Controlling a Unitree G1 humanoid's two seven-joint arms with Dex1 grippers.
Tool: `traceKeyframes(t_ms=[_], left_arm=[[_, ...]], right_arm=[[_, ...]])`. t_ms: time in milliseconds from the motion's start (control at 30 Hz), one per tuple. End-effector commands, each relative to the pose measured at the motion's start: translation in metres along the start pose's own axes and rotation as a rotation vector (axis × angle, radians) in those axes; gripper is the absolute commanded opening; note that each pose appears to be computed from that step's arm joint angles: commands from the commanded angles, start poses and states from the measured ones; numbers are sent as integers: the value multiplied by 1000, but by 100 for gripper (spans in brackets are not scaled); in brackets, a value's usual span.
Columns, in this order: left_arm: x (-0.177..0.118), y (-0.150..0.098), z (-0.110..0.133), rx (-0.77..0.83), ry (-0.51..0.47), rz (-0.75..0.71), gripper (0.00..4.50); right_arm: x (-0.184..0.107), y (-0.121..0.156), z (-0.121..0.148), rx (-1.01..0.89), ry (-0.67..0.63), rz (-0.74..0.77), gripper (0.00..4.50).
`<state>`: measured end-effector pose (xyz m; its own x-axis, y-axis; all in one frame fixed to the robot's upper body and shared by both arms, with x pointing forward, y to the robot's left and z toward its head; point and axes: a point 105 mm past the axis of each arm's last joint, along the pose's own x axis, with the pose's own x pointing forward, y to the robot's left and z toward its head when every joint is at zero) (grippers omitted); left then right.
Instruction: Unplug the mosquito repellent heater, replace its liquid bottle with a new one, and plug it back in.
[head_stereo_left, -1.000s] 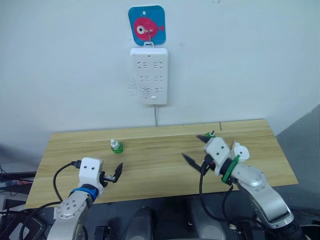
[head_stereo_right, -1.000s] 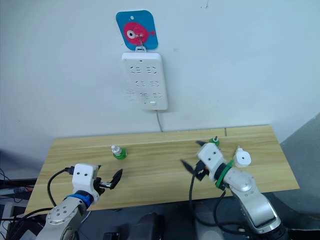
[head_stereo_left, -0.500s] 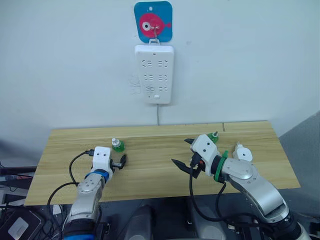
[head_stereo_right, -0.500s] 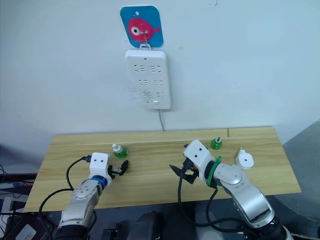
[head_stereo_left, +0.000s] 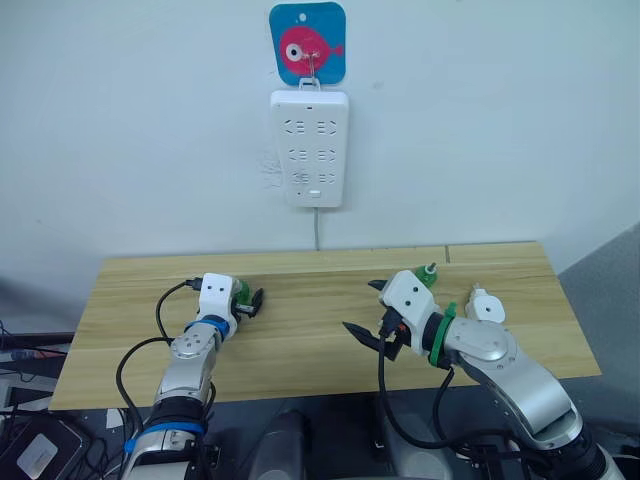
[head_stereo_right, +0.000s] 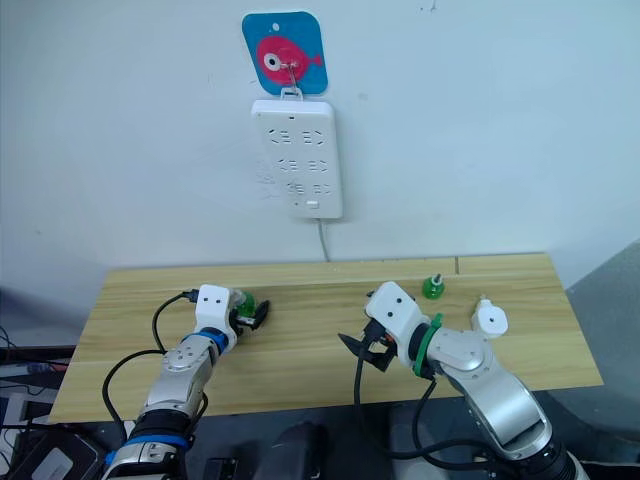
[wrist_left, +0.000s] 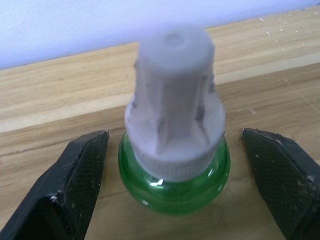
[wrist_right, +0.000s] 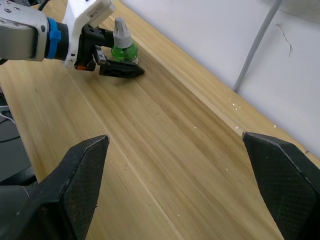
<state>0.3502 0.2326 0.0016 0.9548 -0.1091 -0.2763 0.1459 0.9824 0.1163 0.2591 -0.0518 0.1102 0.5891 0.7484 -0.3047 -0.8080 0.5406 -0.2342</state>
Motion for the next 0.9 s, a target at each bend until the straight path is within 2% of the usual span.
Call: traceKeyframes(t_ms=[33,133,167,300,367,467,600,767,900], left_arm=[[-6,2,-13,-8,26,1,330],[-10,3,-16,6,29,-6,237],[-11,4,-16,13,26,-7,225],[-17,1,4,135,-50,-112,226],[-25,-17,25,226,-110,-276,226],[-44,-58,53,370,-176,-603,226],[-58,-89,84,477,-214,-858,226],[-66,-116,111,550,-209,-1070,226],[-65,-126,122,591,-210,-1130,226]], right_arm=[[-6,3,11,-23,-37,3,450],[-6,0,10,-27,-36,-7,450],[-6,-1,11,-31,-37,-10,450],[-11,-6,19,-35,-64,-10,450],[-15,-6,26,-34,-85,19,450],[-22,1,37,-27,-100,117,450],[-23,4,50,-15,-101,198,450],[-13,1,64,-17,-100,220,450],[-2,0,75,20,-115,222,450]])
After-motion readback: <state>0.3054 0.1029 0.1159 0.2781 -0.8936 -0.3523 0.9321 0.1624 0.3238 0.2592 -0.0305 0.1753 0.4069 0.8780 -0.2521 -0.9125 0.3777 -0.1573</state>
